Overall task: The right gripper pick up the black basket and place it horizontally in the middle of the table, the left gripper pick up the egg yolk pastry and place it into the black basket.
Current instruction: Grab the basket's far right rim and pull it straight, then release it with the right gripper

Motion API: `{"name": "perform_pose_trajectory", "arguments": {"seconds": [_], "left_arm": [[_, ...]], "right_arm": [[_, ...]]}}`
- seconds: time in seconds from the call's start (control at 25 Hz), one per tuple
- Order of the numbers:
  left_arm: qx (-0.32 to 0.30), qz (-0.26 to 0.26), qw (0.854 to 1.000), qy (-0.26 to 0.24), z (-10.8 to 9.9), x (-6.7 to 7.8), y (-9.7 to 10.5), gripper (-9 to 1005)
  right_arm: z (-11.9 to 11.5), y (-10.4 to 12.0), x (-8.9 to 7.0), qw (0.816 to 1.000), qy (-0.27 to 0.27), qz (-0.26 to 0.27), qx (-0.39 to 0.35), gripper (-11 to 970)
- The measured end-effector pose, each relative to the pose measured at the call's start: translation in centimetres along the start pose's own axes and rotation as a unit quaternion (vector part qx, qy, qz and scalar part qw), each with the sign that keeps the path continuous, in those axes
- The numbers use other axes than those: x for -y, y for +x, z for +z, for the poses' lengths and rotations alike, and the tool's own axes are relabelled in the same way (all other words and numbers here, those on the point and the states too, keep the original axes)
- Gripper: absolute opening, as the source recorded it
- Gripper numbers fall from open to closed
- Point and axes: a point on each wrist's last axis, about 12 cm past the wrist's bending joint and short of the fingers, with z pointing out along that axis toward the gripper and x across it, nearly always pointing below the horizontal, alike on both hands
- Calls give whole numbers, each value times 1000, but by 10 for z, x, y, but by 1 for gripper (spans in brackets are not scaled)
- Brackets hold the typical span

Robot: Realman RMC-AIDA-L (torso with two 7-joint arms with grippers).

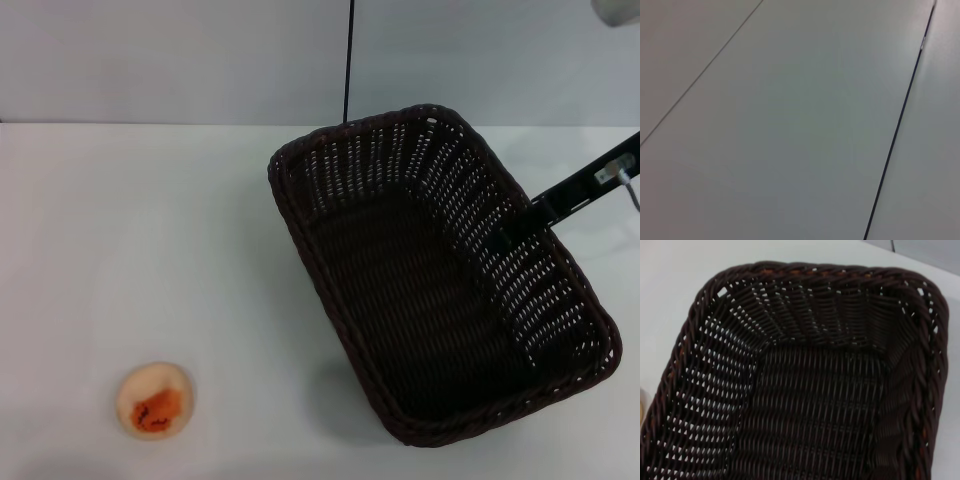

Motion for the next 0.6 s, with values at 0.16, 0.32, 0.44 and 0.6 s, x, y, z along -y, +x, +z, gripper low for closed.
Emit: {"name": "perform_pose_trajectory", "arguments": {"seconds": [0.16,0.32,0.44,0.6], "left_arm": [[-3,-3,1000,-1,3,1,2,685],[-2,-5,1000,2,5,1,4,683],[-2,-4,1000,2,6,2,4,682],[-2,-6,1000,2,6,2,4,681]], "right_arm": [[8,0,-2,1000,-1,-3,-6,713],[11,0,-3,1000,5,-9,-7,713],[11,0,-3,1000,6,-10,-6,579],[11,-1,-3,1000,7,-10,-6,389]]}}
